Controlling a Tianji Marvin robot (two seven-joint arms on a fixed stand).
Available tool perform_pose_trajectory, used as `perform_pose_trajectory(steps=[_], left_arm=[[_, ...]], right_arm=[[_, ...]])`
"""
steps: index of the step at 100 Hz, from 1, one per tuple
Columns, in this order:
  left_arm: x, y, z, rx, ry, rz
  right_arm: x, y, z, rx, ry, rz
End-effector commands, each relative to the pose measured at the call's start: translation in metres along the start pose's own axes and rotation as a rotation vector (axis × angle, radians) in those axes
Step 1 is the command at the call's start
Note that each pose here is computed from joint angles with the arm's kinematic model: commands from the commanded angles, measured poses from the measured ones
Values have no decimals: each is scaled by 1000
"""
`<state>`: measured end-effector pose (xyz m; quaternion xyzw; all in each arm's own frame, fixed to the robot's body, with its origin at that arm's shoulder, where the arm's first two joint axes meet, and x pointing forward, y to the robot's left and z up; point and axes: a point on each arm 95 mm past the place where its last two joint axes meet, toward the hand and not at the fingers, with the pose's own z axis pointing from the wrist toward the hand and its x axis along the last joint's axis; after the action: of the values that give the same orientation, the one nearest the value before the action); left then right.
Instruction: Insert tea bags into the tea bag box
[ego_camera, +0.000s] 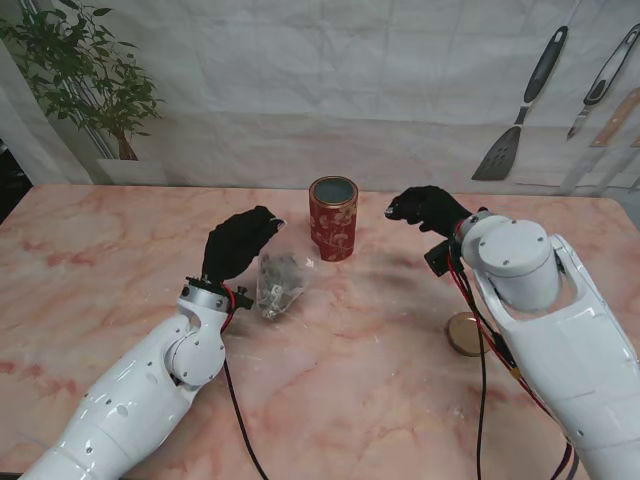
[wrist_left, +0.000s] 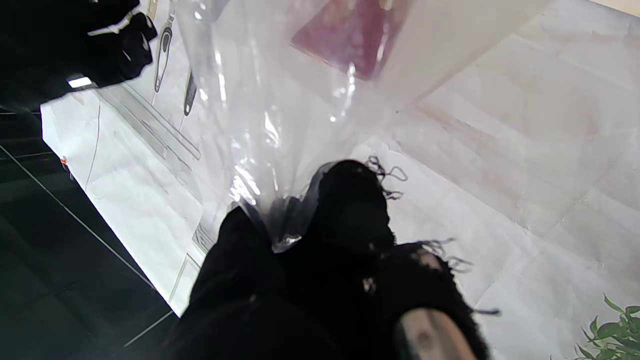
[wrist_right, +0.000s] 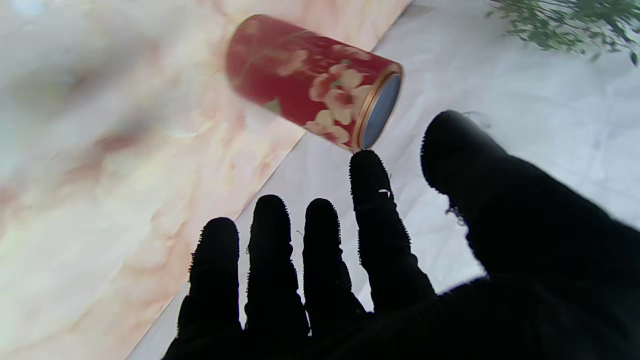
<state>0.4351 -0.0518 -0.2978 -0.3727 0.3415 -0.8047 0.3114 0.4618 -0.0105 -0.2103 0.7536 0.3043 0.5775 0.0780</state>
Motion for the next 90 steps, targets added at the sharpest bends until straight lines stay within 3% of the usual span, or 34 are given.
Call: perform_pose_trajectory(steps=[1, 58, 90], left_arm=[[2, -3, 4, 0, 4, 5], [2, -5, 1, 6, 2, 22], [-1, -7, -1, 9, -3, 30]], right_arm=[[-18, -6, -7, 17, -22, -11], [-82, -21, -27, -37, 24, -369], [-105, -35, -36, -56, 67, -440]])
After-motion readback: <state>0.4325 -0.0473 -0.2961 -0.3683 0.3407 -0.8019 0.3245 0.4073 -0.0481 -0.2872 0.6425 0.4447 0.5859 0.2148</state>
